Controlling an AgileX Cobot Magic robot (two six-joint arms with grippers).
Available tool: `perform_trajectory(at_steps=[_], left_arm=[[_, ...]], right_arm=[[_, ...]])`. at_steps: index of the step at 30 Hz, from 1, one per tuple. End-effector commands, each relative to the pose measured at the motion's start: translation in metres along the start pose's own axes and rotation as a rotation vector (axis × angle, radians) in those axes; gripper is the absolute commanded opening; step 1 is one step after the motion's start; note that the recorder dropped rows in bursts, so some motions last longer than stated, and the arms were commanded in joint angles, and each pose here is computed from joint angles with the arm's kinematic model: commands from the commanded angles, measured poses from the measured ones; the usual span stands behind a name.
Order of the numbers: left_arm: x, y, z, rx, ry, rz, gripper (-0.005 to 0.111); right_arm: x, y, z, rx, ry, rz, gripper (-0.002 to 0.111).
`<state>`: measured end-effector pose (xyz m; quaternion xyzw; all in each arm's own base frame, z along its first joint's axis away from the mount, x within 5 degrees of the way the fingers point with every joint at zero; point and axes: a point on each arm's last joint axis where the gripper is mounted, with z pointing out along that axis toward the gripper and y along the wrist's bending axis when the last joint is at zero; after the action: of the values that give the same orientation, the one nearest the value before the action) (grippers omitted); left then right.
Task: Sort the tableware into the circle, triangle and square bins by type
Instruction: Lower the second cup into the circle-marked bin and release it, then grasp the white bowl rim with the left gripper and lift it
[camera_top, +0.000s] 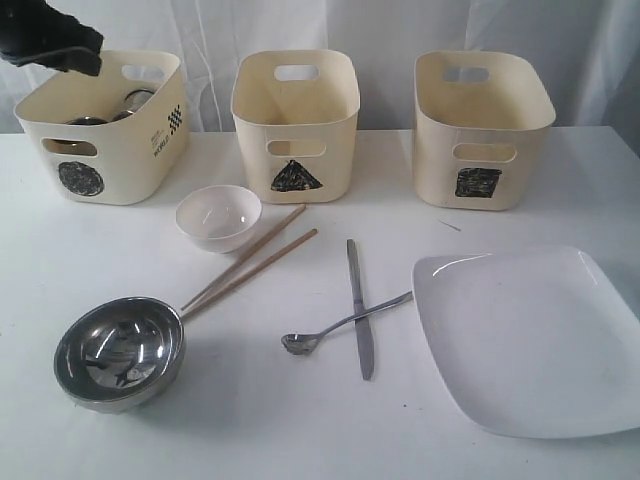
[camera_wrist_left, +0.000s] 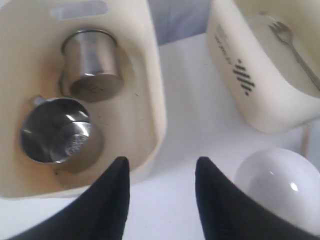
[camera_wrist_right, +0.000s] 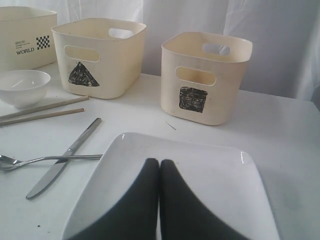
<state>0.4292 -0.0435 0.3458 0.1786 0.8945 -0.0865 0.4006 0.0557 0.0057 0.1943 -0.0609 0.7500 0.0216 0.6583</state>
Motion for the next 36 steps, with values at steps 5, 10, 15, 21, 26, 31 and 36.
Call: perform_trajectory(at_steps=[5,10,15,21,26,31,36], left_arm=[[0.035,-0.054,0.022,0.114,0.112,0.056,0.049],[0.054,-0.059,0.04,0.105,0.136,0.017,0.058],[0.07,-0.061,0.061,0.148,0.198,-0.056,0.059],[0.079,-0.061,0.078,0.167,0.224,-0.076,0.059],[0.084,-0.073,0.098,0.176,0.217,-0.06,0.059],[0.093,-0.077,0.117,0.168,0.226,-0.057,0.059],[0.095,-0.074,0.123,0.145,0.204,-0.041,0.059]], right_arm=[[0.001,0.0,0.0,0.008,-0.001,-0.001,0.0],[0.001,0.0,0.0,0.008,-0.001,-0.001,0.0],[0.001,0.0,0.0,0.008,-0.001,-0.001,0.0],[0.001,0.0,0.0,0.008,-0.001,-0.001,0.0],[0.001,0.0,0.0,0.008,-0.001,-0.001,0.0],[0.001,0.0,0.0,0.008,-0.001,-0.001,0.0],[0.001,0.0,0.0,0.008,0.001,-0.001,0.0]])
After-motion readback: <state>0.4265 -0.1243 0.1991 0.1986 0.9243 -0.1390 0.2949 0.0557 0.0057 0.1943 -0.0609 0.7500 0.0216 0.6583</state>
